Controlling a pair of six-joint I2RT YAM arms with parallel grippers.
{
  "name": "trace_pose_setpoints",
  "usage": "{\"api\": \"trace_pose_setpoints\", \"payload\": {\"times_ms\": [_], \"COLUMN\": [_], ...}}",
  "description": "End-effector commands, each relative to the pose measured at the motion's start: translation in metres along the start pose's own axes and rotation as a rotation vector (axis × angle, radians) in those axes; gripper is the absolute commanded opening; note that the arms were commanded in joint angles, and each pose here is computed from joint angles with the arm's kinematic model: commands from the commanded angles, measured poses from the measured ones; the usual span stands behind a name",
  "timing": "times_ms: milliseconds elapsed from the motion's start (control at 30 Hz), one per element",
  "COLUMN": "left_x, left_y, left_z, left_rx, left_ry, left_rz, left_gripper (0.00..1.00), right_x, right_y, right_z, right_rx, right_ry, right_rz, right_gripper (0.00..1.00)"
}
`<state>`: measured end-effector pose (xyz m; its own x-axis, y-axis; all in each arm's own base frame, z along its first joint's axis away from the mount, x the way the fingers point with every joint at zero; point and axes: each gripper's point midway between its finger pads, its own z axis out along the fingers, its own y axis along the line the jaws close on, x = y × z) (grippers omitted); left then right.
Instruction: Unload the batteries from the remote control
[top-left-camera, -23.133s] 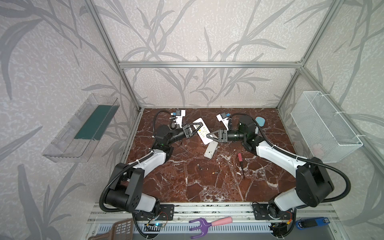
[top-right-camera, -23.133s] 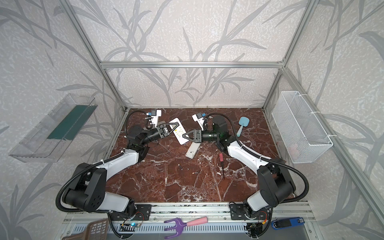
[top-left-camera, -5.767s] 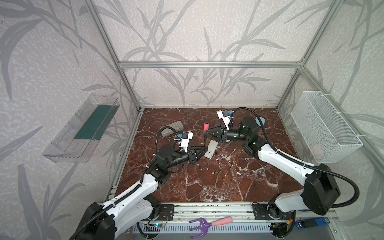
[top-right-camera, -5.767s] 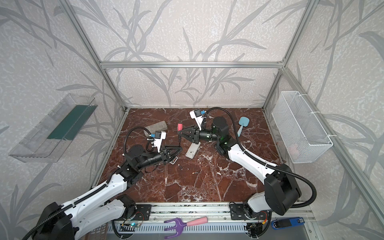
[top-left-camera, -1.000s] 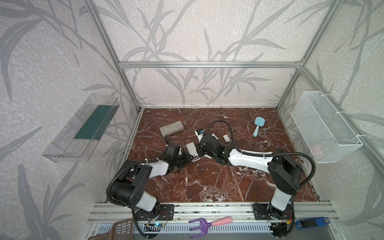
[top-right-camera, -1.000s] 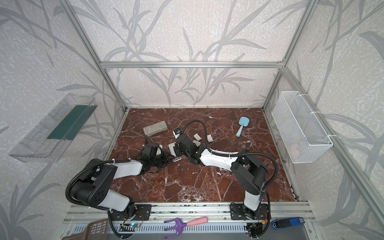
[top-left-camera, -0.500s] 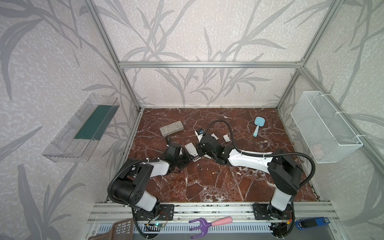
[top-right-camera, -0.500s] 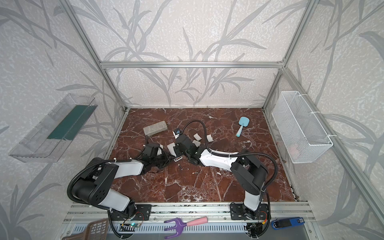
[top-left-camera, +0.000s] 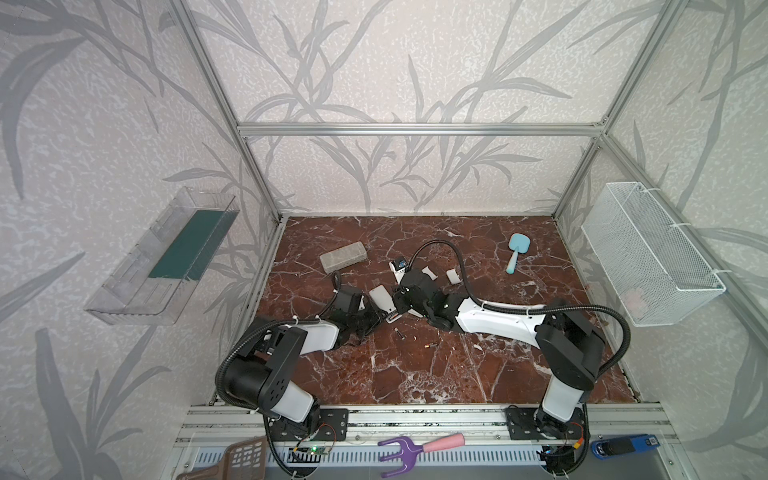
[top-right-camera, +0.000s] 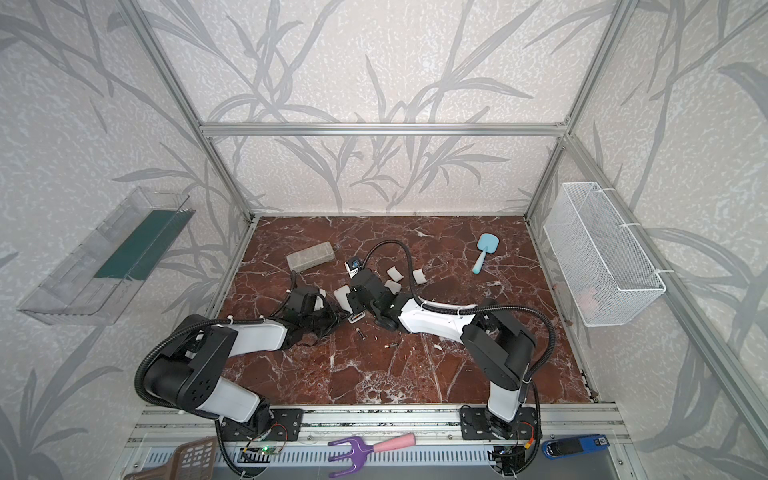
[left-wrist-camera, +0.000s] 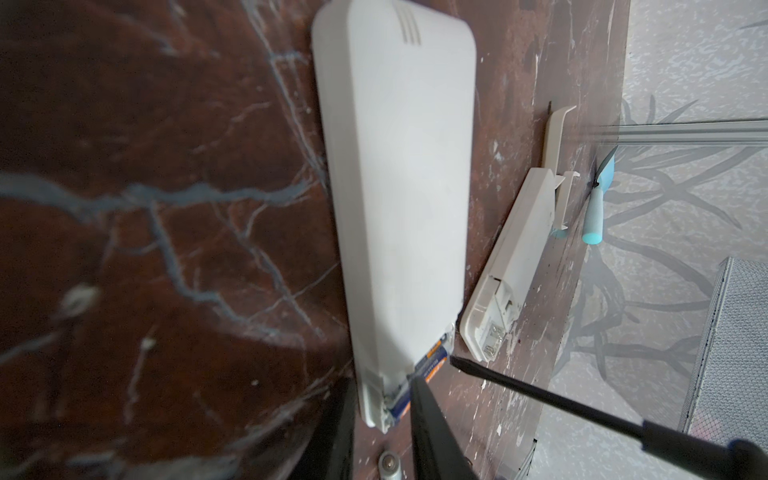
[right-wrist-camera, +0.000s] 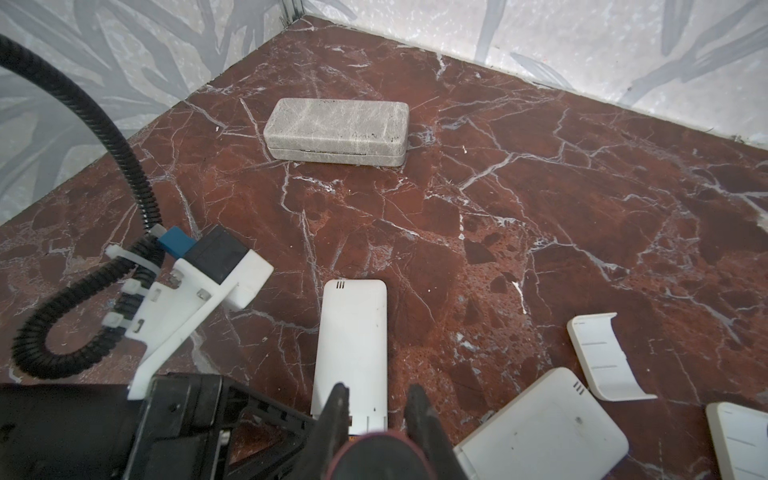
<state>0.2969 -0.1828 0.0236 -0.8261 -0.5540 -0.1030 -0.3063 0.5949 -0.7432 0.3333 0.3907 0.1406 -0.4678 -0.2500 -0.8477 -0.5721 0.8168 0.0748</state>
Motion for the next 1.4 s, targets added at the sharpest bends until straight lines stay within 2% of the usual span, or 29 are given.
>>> {"api": "trace_pose_setpoints", "payload": {"times_ms": [0, 867, 1367], "left_x": [0.002, 0.002, 0.003], "left_y": [0.011, 0.010, 0.011], "left_z": [0.003, 0.004, 0.005], "left_rx": [-0.035, -0.031, -0.035], "left_ry": [-0.003, 0.001, 0.005], "left_rz": [-0.013, -0.012, -0.012], "left_gripper": [0.26, 0.26, 0.25], "right_x": [-0.027, -0.031, -0.013], "right_y": [0.005, 0.008, 0.005], "right_z": [-0.012, -0.009, -0.003], "right_rx": [-0.004, -0.017, -0.006], "right_ry": [-0.064, -0.094, -0.050], "right_rz": [-0.002, -0.020, -0.034], "right_gripper": [0.00, 0.00, 0.00]}}
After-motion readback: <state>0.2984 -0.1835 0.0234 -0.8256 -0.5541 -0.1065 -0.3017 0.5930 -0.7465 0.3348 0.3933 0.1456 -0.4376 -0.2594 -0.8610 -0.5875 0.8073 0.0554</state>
